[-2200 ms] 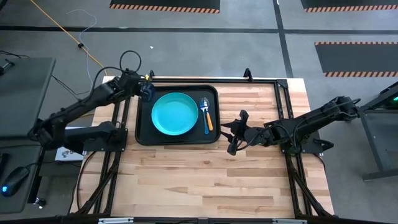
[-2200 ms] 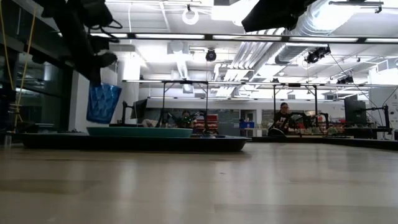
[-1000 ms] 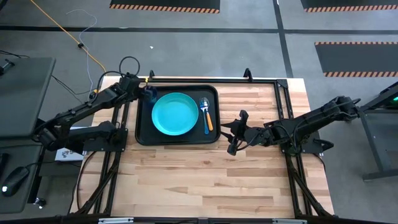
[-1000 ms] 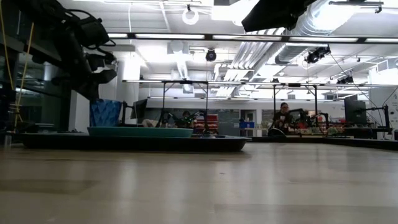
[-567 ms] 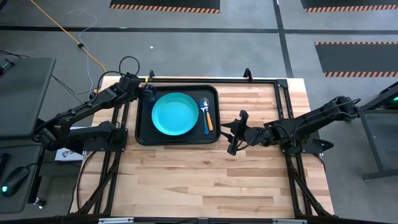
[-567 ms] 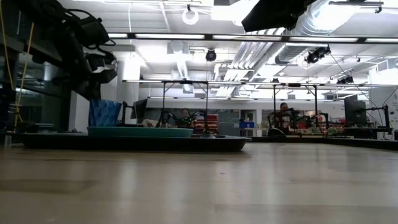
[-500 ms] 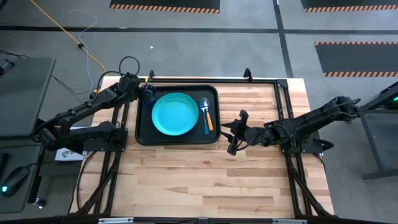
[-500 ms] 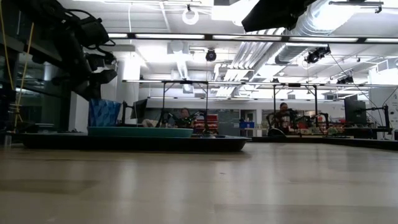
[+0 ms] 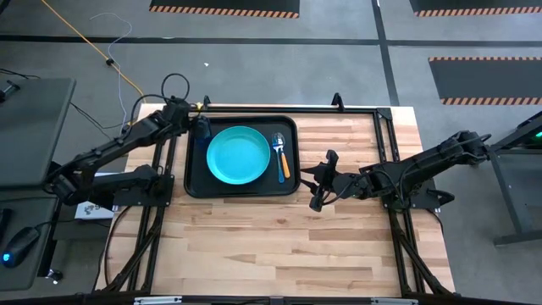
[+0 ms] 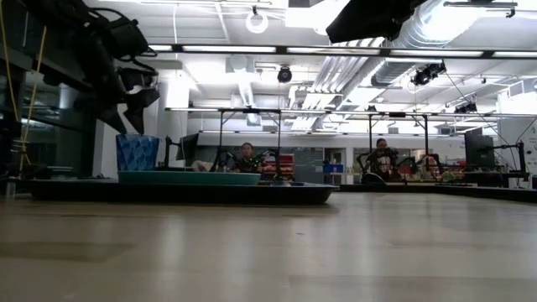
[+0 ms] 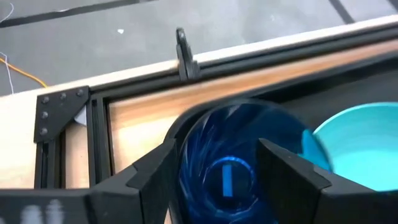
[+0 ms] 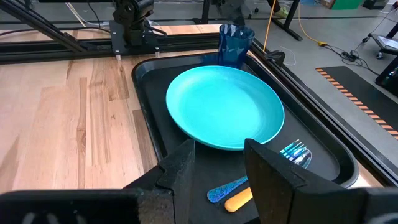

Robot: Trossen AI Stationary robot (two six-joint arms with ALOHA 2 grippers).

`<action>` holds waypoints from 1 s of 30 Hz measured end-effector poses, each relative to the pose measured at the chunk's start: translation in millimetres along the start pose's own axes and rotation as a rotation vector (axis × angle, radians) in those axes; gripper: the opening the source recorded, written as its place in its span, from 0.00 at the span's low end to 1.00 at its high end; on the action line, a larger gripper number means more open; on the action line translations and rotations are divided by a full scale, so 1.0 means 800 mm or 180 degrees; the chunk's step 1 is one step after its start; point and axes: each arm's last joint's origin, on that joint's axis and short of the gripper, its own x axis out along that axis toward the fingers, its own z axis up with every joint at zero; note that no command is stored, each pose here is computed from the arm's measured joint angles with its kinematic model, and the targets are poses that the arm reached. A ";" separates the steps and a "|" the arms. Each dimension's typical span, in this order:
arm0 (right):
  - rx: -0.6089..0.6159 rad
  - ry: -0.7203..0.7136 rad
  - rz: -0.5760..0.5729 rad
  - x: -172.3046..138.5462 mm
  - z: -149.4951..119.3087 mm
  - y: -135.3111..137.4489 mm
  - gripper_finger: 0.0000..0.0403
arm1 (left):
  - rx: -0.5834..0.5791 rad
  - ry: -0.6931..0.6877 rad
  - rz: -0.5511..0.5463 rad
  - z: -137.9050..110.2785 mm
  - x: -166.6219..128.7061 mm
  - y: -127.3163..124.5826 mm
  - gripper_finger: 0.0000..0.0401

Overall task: Pick and place plate/cup/fork/spoon on tray
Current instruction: Put the blue cup on the black serving tray to the top left of the blue plate, then return to Home Position

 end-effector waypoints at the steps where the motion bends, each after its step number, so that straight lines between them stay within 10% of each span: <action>1: 0.0000 0.0000 -0.0001 0.000 0.000 0.000 0.32 | -0.0007 -0.0020 -0.0007 0.003 -0.002 0.000 0.53; 11: 0.0001 0.0000 -0.0001 0.000 0.000 0.000 0.32 | -0.0035 -0.0231 -0.0432 0.038 -0.025 -0.009 0.53; 30: -0.0049 -0.0004 -0.0022 0.000 0.000 0.000 0.32 | 0.0507 -0.1677 -0.2524 0.061 -0.123 -0.050 0.53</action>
